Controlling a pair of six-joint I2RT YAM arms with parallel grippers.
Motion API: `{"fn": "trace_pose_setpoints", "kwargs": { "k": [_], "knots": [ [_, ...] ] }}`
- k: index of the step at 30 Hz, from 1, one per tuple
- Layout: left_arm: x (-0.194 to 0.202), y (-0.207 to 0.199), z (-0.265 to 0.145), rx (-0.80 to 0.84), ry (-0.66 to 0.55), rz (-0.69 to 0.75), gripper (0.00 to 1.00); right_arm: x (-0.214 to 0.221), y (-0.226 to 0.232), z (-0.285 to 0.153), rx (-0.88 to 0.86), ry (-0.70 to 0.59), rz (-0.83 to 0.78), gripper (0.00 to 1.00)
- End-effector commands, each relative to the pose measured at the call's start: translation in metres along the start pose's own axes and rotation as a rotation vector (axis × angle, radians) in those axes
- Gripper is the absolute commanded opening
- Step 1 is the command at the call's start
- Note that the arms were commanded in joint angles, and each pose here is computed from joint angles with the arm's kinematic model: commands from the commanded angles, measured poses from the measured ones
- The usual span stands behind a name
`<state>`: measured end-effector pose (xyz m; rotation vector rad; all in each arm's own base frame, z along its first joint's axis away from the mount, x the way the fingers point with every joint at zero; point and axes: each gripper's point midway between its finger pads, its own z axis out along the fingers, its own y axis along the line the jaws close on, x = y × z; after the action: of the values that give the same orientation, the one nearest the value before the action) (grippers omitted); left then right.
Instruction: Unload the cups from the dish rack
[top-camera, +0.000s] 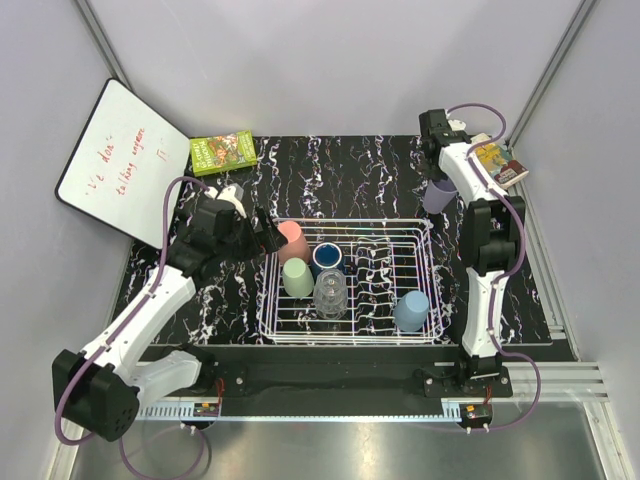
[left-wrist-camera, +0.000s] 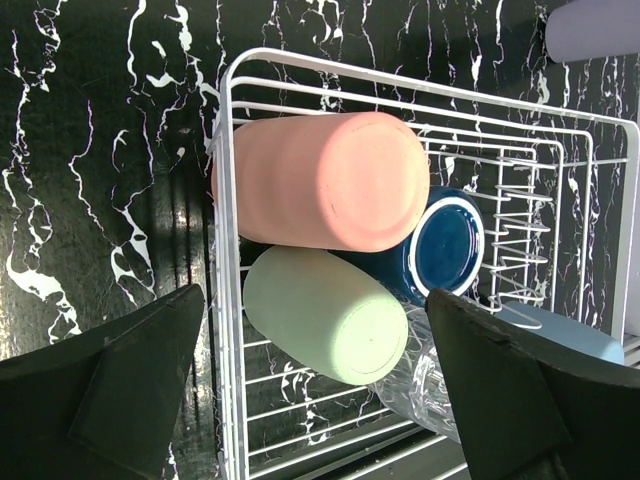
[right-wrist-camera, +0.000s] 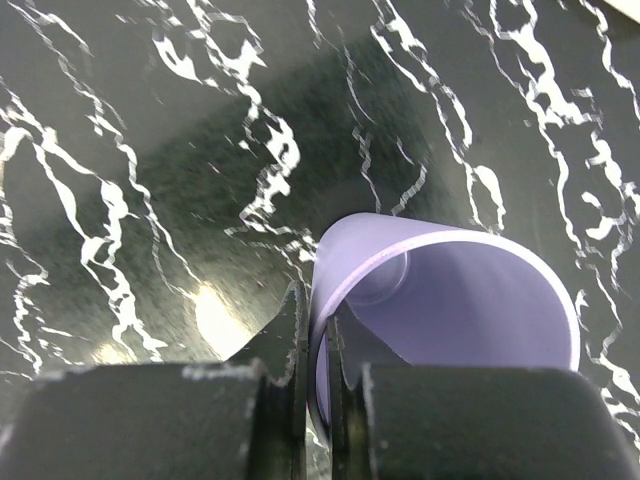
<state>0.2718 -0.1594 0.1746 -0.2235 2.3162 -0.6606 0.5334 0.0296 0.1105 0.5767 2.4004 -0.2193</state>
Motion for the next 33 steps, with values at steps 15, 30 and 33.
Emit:
{"fn": "trace_pose_setpoints", "kwargs": {
  "k": [15, 30, 33],
  "knots": [
    [-0.007, -0.007, 0.001, 0.033, -0.025, 0.007, 0.99, 0.027, -0.026, -0.023, 0.047, 0.073, 0.001, 0.26],
    [-0.013, -0.011, -0.006, 0.047, -0.052, 0.016, 0.99, -0.037, -0.017, -0.098, -0.123, -0.131, 0.095, 0.58],
    [-0.016, -0.011, -0.007, 0.043, -0.064, 0.024, 0.99, -0.053, -0.012, -0.129, -0.197, -0.189, 0.109, 0.77]
  ]
}}
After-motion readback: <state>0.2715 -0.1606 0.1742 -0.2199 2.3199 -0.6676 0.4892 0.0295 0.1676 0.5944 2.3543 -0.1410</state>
